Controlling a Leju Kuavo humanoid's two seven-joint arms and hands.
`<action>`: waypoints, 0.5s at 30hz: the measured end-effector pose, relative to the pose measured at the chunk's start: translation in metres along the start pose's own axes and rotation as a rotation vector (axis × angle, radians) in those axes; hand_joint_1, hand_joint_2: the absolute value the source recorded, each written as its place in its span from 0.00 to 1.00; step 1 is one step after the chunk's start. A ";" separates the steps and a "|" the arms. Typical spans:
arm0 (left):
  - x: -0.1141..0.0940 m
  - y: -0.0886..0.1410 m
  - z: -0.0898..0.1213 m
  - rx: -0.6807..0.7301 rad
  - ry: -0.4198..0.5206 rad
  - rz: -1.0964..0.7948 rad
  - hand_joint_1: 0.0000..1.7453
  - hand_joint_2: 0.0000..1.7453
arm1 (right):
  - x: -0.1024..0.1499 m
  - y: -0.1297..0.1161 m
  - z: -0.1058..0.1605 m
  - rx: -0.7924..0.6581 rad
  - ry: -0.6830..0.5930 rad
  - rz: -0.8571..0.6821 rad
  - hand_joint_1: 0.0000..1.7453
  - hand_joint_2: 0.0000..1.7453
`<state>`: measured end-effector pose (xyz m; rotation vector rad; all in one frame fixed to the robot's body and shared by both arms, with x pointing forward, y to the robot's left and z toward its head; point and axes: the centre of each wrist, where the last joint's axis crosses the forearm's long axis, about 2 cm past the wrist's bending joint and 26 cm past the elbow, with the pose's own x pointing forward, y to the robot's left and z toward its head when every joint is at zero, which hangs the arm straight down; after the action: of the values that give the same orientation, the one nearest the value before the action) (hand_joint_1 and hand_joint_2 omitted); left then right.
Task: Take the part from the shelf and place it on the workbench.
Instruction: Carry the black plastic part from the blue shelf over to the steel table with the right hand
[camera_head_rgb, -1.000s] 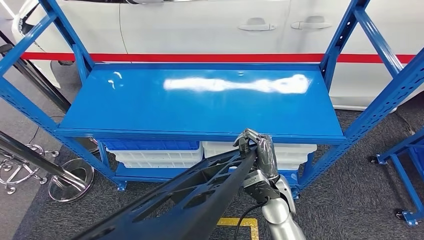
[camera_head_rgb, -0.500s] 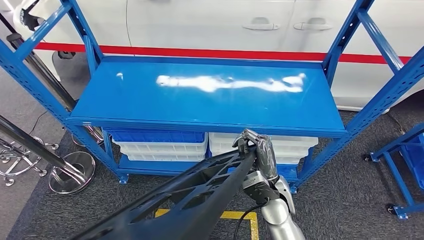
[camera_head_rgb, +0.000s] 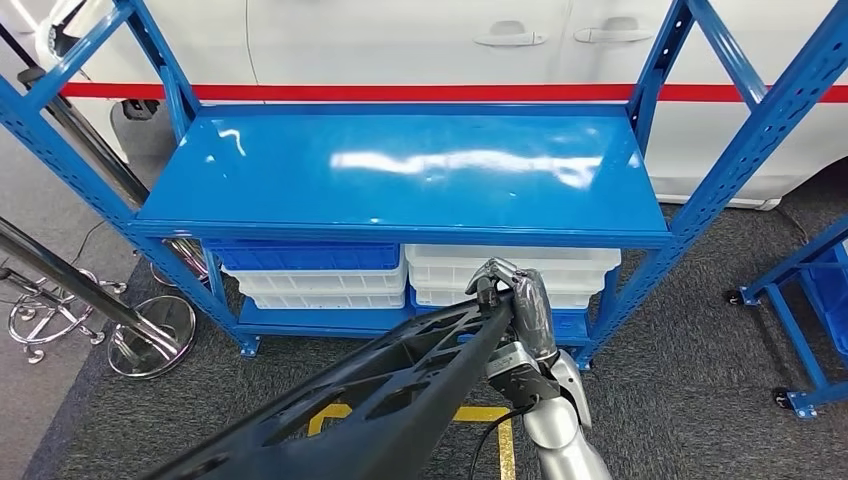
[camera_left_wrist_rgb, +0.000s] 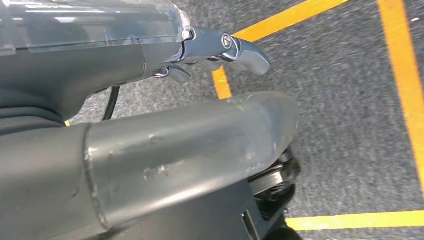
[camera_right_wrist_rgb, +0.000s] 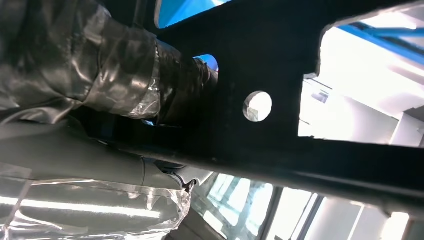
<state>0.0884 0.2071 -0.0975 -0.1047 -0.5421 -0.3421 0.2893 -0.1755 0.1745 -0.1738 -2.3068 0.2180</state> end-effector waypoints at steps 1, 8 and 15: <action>0.000 0.000 0.000 0.000 0.001 0.000 0.00 0.00 | 0.000 0.000 0.001 0.001 0.001 -0.001 1.00 0.00; 0.001 0.003 0.000 0.006 -0.001 -0.002 0.00 0.00 | 0.001 0.002 0.002 0.006 0.001 -0.007 1.00 0.00; 0.000 0.002 0.000 0.005 0.001 -0.001 0.00 0.00 | 0.001 0.003 0.007 0.008 0.010 -0.007 1.00 0.00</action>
<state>0.0889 0.2092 -0.0977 -0.0999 -0.5424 -0.3417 0.2842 -0.1734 0.1699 -0.1626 -2.2961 0.2225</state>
